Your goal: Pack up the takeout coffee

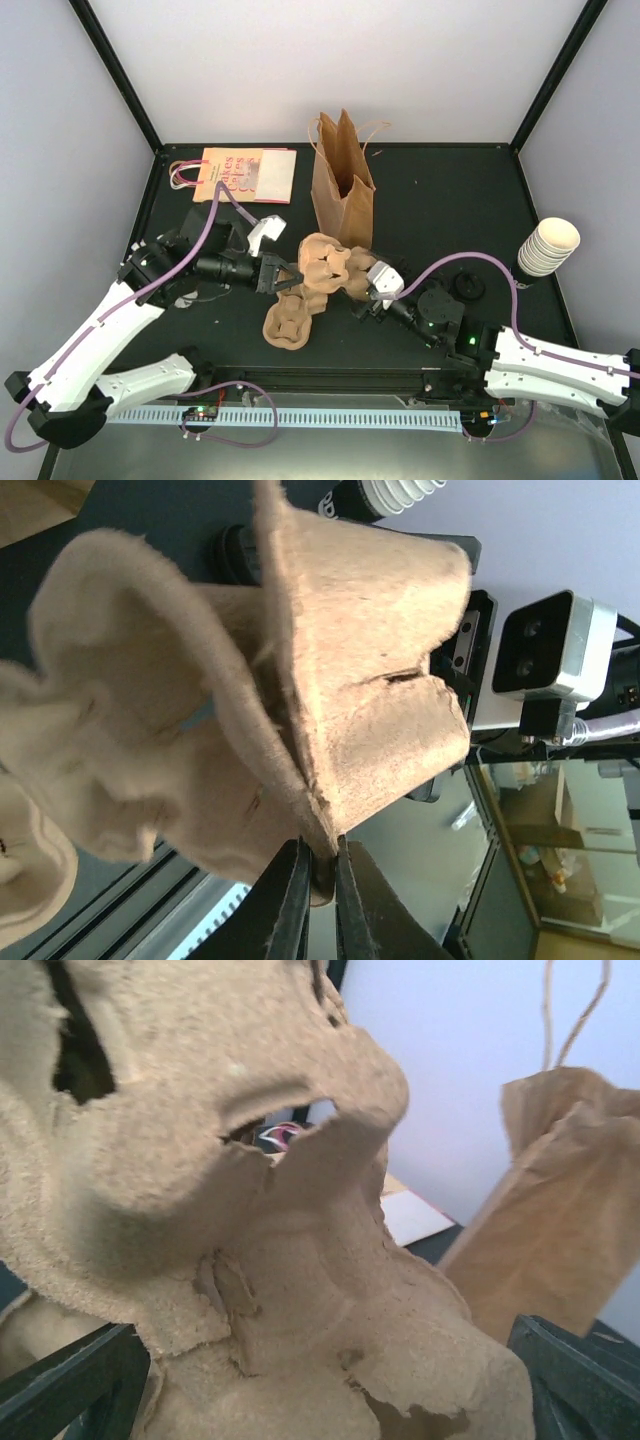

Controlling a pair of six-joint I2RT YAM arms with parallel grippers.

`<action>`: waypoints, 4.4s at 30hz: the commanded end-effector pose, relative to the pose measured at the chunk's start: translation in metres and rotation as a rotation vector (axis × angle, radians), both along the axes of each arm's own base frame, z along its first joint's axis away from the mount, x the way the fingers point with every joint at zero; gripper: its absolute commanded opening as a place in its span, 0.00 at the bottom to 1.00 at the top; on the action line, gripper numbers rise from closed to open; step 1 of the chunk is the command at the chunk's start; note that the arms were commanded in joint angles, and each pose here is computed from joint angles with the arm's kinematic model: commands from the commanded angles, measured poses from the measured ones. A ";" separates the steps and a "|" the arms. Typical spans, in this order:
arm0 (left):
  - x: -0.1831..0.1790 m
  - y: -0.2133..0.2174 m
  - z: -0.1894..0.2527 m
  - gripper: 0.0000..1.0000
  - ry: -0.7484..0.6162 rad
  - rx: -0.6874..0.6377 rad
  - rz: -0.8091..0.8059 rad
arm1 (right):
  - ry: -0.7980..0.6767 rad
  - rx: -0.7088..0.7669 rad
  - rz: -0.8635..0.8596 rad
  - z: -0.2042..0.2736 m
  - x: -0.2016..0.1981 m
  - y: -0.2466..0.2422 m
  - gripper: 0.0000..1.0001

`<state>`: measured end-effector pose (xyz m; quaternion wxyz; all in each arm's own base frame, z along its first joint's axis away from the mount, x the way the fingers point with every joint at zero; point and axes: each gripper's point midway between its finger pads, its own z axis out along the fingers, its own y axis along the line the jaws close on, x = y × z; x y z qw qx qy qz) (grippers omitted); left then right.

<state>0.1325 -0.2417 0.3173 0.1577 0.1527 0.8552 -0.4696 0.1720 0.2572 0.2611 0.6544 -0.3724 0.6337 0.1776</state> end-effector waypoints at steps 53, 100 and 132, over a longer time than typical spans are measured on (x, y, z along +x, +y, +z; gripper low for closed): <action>0.074 -0.016 -0.126 0.94 -0.133 0.392 0.062 | 0.855 0.247 -0.401 -0.057 -0.002 -0.060 1.00; 0.006 -0.114 -0.169 0.49 0.064 0.228 0.064 | 0.970 0.193 -0.603 -0.064 0.049 -0.096 1.00; 0.023 -0.109 -0.148 0.02 0.050 0.245 0.134 | 0.957 0.209 -0.593 -0.063 0.046 -0.099 1.00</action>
